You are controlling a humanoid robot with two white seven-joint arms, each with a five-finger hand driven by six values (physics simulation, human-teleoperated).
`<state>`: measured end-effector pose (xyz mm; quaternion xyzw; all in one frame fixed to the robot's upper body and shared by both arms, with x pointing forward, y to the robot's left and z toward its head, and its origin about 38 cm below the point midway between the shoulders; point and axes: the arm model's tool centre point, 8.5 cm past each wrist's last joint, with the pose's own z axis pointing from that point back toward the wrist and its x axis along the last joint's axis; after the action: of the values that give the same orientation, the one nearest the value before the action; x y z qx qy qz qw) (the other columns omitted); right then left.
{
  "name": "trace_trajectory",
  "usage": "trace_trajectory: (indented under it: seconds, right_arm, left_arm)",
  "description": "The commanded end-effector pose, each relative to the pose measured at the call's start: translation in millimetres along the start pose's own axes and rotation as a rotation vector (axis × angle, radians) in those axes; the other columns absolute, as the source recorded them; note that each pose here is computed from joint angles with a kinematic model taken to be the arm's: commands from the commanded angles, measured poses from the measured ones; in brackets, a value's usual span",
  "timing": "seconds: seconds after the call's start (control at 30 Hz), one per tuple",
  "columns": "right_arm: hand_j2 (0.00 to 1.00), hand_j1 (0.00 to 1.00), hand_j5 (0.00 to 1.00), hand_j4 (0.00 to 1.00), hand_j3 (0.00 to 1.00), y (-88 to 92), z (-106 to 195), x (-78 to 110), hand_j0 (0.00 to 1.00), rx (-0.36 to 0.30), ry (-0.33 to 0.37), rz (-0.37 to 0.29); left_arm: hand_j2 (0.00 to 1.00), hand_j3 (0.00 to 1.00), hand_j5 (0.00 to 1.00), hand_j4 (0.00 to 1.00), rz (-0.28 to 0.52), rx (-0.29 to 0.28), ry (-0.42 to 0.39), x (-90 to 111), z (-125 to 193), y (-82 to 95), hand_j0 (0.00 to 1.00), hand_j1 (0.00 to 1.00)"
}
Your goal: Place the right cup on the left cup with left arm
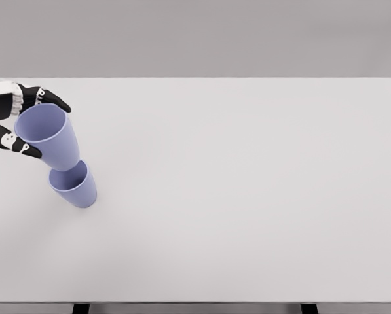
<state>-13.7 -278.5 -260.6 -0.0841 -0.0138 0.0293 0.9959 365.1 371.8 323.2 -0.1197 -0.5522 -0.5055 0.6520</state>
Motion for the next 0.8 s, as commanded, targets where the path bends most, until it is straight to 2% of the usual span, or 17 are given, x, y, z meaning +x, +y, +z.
trace_trajectory:
  seconds: [0.0, 0.77]
  right_arm:
    - [1.0, 1.0, 1.0, 1.0, 1.0, -0.1, 0.0, 0.0, 1.0, 0.0, 0.0, 0.0]
    - [1.0, 1.0, 1.0, 1.0, 1.0, 0.0, 0.1, -1.0, 1.0, 0.0, 0.002, 0.0]
  left_arm:
    - [0.7, 0.7, 0.7, 0.7, 0.004, 0.004, 0.0, 0.9, 2.4, 1.0, 0.7, 0.7]
    - [0.71, 0.71, 0.71, 0.71, 0.051, -0.01, 0.017, -10.3, 4.0, -5.3, 0.71, 0.71]
